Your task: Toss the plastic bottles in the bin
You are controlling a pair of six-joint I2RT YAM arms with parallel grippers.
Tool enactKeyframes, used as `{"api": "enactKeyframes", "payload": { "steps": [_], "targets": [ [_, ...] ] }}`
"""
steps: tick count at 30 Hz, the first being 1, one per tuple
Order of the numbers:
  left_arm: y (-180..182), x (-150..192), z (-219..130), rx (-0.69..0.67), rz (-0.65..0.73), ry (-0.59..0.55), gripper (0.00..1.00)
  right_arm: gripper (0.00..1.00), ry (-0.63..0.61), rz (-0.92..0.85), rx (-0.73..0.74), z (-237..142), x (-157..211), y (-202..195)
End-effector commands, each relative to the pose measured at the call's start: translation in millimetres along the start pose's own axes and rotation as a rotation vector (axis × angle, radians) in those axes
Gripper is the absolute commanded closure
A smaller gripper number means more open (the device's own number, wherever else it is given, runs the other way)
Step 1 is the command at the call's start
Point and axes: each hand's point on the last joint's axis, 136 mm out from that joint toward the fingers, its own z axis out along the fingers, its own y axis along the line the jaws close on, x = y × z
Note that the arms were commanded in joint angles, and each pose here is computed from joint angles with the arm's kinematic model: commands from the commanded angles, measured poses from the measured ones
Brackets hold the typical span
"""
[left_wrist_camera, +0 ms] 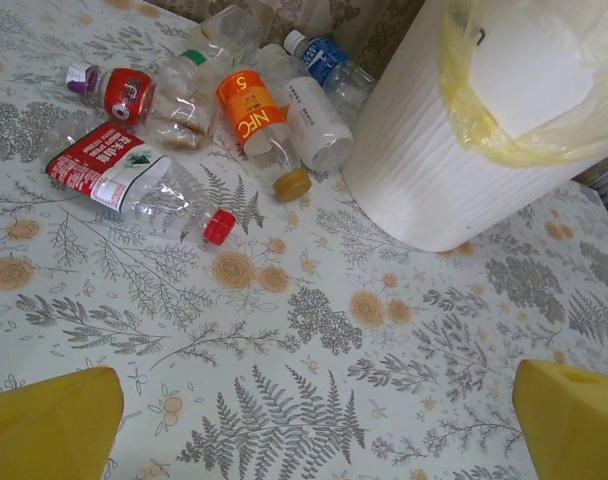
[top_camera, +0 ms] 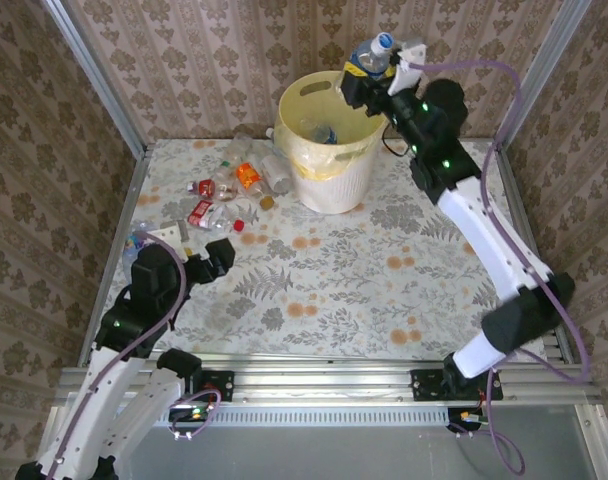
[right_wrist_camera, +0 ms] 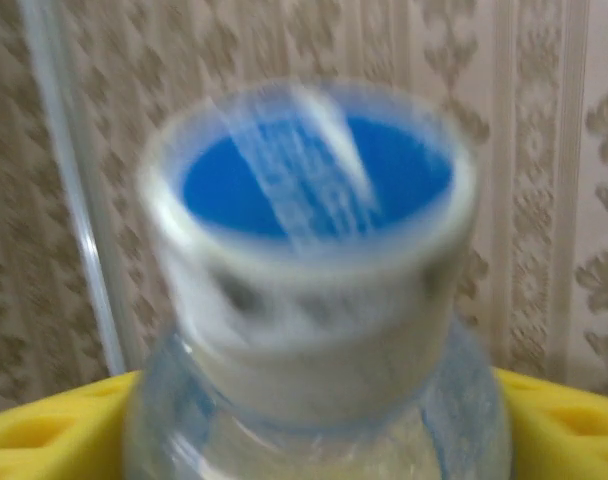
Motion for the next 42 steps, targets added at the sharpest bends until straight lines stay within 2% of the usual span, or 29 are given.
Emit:
{"api": "enactKeyframes", "payload": {
  "steps": [1,3,11,21,31,36,42],
  "targets": [
    [2,-6,-8,-0.025,-0.024,0.004,0.00,0.06,0.266,0.098,0.031,0,62,-10],
    [2,-6,-9,-0.031,-0.025,0.008,0.00,0.00,0.248,0.105,0.034,-5,61,-13],
    [16,-2,-1,-0.128,-0.042,0.062,0.00,0.00,0.228,0.089,0.009,-46,34,-7],
    [41,21,21,-0.245,-0.081,0.182,0.00,0.00,0.304,0.113,-0.160,-112,38,31],
    [60,31,63,-0.282,-0.182,0.283,0.00,0.00,0.510,0.225,-0.307,-170,95,65],
    [70,32,101,-0.228,-0.346,0.283,0.00,0.00,0.604,0.259,-0.415,-200,135,92],
    [91,22,149,-0.158,-0.537,0.209,0.03,0.00,0.686,0.274,-0.460,-227,170,112]
  ]
}}
